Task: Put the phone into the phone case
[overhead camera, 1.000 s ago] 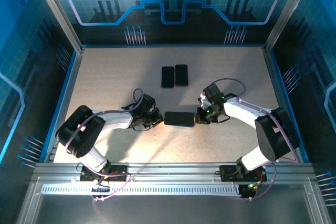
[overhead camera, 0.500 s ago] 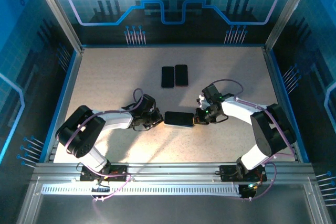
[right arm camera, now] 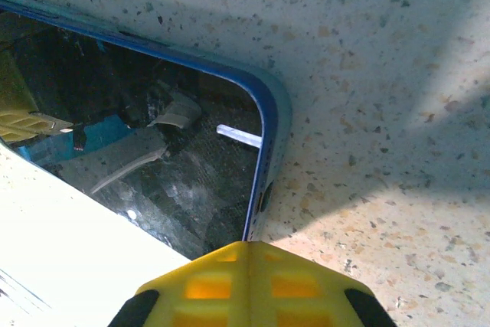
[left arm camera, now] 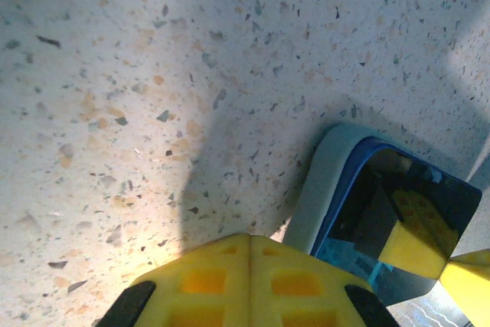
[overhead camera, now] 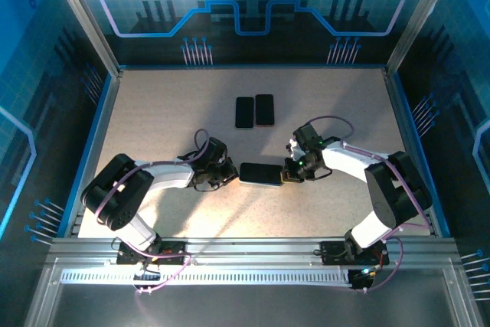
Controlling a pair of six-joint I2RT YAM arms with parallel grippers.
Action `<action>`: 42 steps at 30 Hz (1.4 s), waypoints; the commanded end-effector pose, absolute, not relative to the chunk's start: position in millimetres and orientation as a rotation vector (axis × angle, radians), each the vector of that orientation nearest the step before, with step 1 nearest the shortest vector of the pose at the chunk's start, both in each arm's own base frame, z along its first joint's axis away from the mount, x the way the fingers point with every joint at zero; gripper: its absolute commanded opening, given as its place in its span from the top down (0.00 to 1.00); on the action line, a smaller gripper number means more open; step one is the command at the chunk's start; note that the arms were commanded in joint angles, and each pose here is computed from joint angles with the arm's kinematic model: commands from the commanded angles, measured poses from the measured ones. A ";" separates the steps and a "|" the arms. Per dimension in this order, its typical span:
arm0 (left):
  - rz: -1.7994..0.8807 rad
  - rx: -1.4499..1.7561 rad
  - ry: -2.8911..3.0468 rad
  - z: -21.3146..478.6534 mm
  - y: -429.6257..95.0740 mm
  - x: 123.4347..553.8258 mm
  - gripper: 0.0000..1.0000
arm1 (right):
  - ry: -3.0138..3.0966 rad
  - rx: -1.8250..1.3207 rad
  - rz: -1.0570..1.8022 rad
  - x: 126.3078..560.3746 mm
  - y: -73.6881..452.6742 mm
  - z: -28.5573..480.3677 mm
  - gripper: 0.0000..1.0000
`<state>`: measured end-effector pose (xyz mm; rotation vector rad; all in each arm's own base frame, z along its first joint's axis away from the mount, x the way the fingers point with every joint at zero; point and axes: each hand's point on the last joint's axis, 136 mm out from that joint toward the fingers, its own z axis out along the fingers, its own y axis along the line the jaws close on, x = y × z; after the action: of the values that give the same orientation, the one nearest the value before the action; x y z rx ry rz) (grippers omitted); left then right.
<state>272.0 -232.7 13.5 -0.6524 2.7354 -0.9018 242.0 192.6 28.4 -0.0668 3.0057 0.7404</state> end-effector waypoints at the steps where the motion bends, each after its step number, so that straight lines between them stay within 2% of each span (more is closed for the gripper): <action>1: -0.869 -0.625 2.811 2.7 -237.4 257.7 0.94 | 2.995 -0.124 0.825 237.9 213.2 33.4 0.95; 23: -0.737 -0.649 2.816 -3.2 -217.8 251.1 0.95 | 2.942 -0.220 0.726 246.6 206.3 57.9 0.95; 42: -0.734 -0.655 2.818 -4.1 -218.4 252.0 0.95 | 3.021 -0.200 0.695 229.8 197.5 33.2 0.96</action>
<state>272.3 -231.5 13.5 -0.6452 2.7268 -0.8540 237.7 199.7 39.3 -0.1749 2.9912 0.7126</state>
